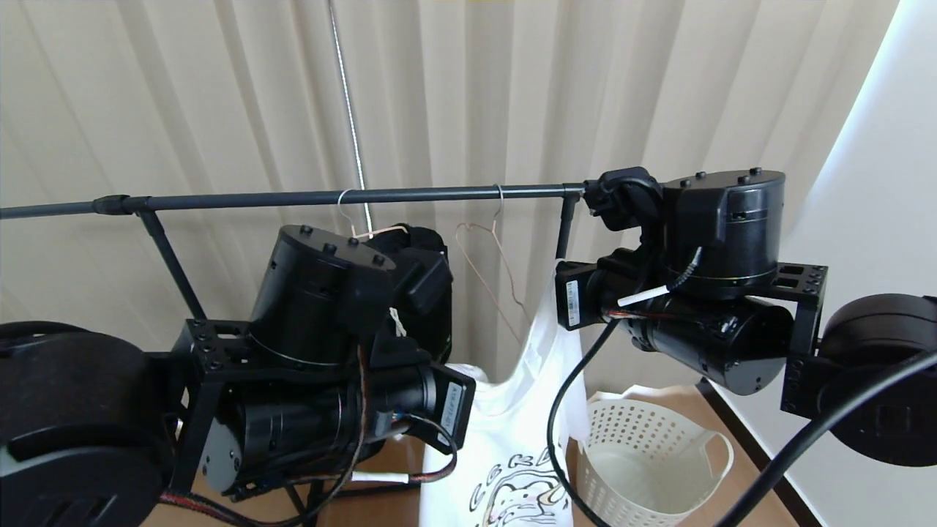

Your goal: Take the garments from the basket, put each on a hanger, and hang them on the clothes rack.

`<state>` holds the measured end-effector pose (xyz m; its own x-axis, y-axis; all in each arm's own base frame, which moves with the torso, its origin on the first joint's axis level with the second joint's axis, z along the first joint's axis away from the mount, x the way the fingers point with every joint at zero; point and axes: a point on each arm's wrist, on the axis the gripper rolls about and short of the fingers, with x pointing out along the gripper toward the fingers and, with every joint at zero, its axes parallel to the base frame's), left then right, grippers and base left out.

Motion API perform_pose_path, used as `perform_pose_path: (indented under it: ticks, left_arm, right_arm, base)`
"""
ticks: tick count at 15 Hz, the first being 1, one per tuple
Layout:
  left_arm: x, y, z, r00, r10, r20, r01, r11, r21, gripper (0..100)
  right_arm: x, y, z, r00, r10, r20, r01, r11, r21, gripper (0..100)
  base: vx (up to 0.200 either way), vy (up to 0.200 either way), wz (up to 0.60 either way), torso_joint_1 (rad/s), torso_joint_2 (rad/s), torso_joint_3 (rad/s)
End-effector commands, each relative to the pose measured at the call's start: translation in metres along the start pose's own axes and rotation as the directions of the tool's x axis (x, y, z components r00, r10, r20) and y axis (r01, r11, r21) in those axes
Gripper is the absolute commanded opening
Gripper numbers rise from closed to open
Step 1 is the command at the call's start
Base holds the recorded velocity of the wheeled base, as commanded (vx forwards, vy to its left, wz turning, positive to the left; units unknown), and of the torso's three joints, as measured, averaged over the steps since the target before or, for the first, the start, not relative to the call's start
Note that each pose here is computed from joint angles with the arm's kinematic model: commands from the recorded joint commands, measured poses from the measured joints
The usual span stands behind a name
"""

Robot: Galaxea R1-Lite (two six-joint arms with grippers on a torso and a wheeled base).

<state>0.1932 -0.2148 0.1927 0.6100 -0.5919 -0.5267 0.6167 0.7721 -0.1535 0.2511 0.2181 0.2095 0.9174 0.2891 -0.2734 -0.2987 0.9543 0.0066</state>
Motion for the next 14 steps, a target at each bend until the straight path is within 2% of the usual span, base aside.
perform_pose_path:
  ticks: [1,4,9,10,12,14]
  left_arm:
    - [0.006,-0.02,-0.004,0.998,-0.059,-0.011,0.059,0.998,-0.006,0]
    - [0.017,-0.039,-0.007,0.993,-0.116,0.018,0.116,0.992,-0.043,0]
    - [0.015,-0.033,-0.009,0.996,-0.084,0.029,0.086,0.995,-0.055,0]
    - [0.011,-0.027,-0.009,0.998,-0.05,0.04,0.052,0.997,-0.063,0]
    - [0.008,-0.002,-0.004,0.997,0.049,0.064,-0.043,0.994,-0.101,0]
    - [0.008,0.02,0.003,0.988,0.126,0.085,-0.113,0.984,-0.141,0]
  right_arm:
    - [0.008,0.014,-0.004,1.0,0.02,-0.009,-0.02,1.0,0.014,0]
    - [0.009,0.023,-0.004,0.999,0.04,0.011,-0.041,0.998,0.044,0]
    - [0.006,0.013,0.003,1.0,0.003,0.028,-0.005,0.999,0.052,0]
    - [0.005,0.008,0.006,0.999,-0.011,0.034,0.009,0.998,0.056,0]
    - [-0.002,-0.004,0.016,0.998,-0.037,0.059,0.033,0.998,0.058,0]
    - [-0.013,-0.012,0.019,0.998,-0.049,0.044,0.048,0.999,0.02,0]
  base:
    - [0.0,0.0,0.0,0.0,0.0,0.0]
    - [0.0,0.0,0.0,0.0,0.0,0.0]
    - [0.0,0.0,0.0,0.0,0.0,0.0]
    - [0.0,0.0,0.0,0.0,0.0,0.0]
    - [0.0,0.0,0.0,0.0,0.0,0.0]
    - [0.0,0.0,0.0,0.0,0.0,0.0]
